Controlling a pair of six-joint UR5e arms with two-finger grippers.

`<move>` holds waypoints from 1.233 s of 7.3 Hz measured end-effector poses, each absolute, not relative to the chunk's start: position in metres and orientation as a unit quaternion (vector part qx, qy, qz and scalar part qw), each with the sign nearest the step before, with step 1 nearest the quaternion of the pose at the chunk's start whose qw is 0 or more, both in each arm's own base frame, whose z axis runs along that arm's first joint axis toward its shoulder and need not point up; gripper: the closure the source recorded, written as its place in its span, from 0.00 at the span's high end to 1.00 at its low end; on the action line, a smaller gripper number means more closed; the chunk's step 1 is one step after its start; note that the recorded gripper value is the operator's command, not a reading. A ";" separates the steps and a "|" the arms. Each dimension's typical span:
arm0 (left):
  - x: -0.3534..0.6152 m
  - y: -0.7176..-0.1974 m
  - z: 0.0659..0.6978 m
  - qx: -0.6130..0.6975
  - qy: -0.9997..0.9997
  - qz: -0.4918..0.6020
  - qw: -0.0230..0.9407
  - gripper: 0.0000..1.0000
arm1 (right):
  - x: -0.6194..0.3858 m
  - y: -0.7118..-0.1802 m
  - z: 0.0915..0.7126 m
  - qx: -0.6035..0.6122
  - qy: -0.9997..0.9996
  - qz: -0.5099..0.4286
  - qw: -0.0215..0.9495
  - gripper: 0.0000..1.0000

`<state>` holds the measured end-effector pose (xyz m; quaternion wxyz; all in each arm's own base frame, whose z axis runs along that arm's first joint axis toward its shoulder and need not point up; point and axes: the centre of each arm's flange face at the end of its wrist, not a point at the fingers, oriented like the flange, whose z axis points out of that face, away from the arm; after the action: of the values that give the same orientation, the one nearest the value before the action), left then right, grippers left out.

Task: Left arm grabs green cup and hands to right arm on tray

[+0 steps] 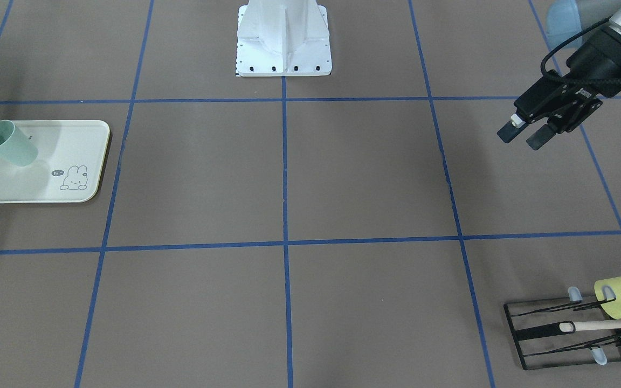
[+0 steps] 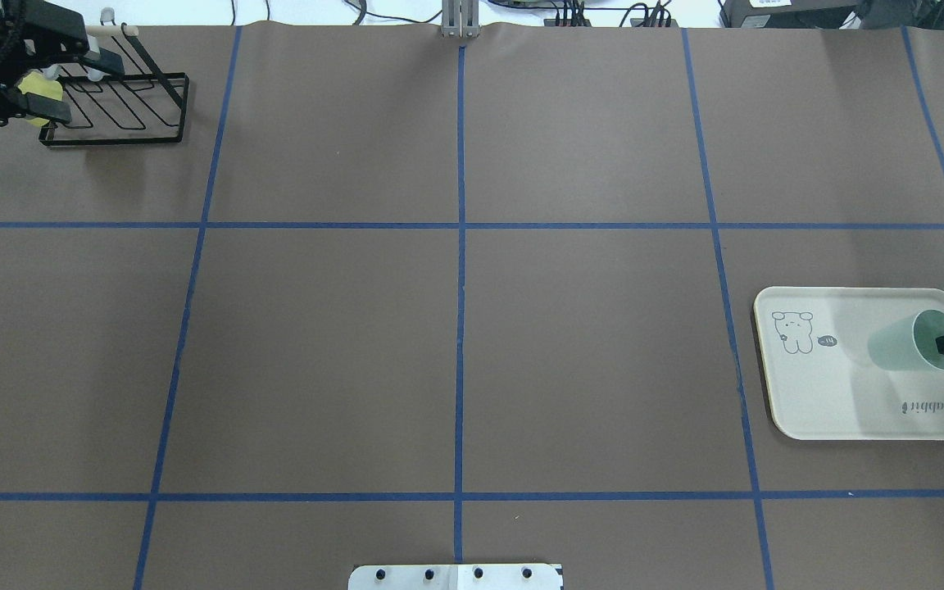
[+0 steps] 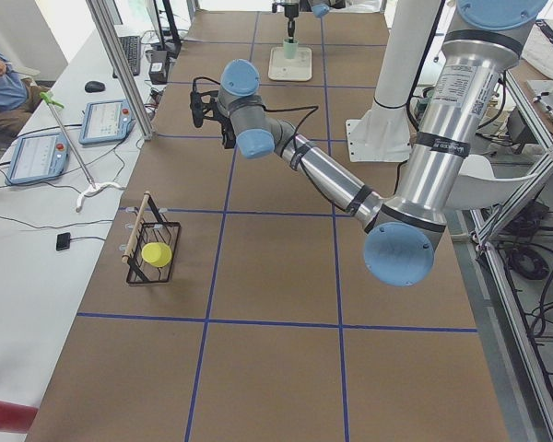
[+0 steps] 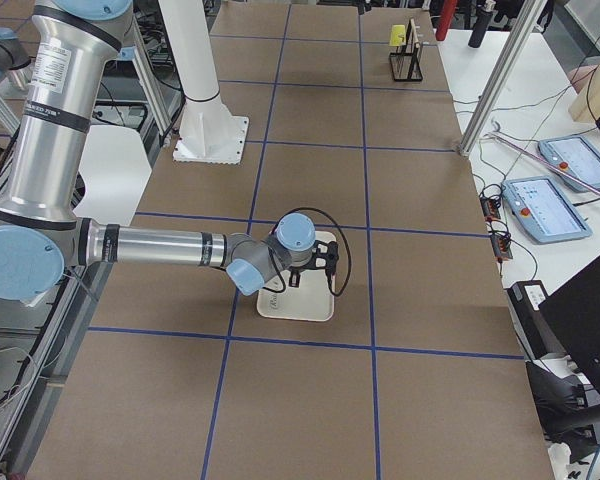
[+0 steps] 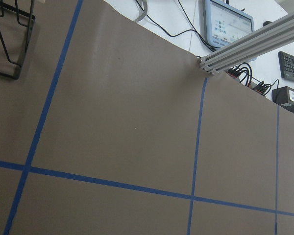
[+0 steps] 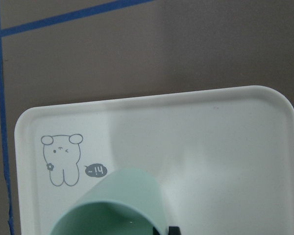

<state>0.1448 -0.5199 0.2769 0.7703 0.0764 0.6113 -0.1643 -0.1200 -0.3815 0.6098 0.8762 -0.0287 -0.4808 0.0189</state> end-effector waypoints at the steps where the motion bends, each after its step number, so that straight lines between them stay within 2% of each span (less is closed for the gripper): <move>1: 0.143 -0.517 0.279 0.077 0.610 -0.166 0.771 1.00 | -0.129 -0.383 0.604 -0.040 -0.466 -0.006 0.884 0.00; 3: 0.142 -0.510 0.283 0.079 0.608 -0.169 0.772 1.00 | -0.137 -0.382 0.609 -0.056 -0.437 -0.054 0.896 0.00; 4: 0.142 -0.509 0.283 0.080 0.608 -0.170 0.772 1.00 | -0.140 -0.381 0.612 -0.060 -0.429 -0.063 0.899 0.33; 5: 0.142 -0.508 0.284 0.080 0.608 -0.170 0.772 1.00 | -0.142 -0.381 0.614 -0.063 -0.423 -0.067 0.901 0.71; 6: 0.142 -0.507 0.283 0.080 0.608 -0.169 0.772 1.00 | -0.144 -0.381 0.615 -0.064 -0.417 -0.070 0.904 1.00; 9: 0.143 -0.507 0.280 0.081 0.609 -0.168 0.771 1.00 | -0.132 -0.388 0.590 -0.040 -0.425 -0.063 0.902 1.00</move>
<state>0.1426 -0.5074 0.2799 0.7709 0.0812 0.6091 -0.1678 -0.1317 -0.3876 0.5903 0.9021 -0.0401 -0.4250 -0.0634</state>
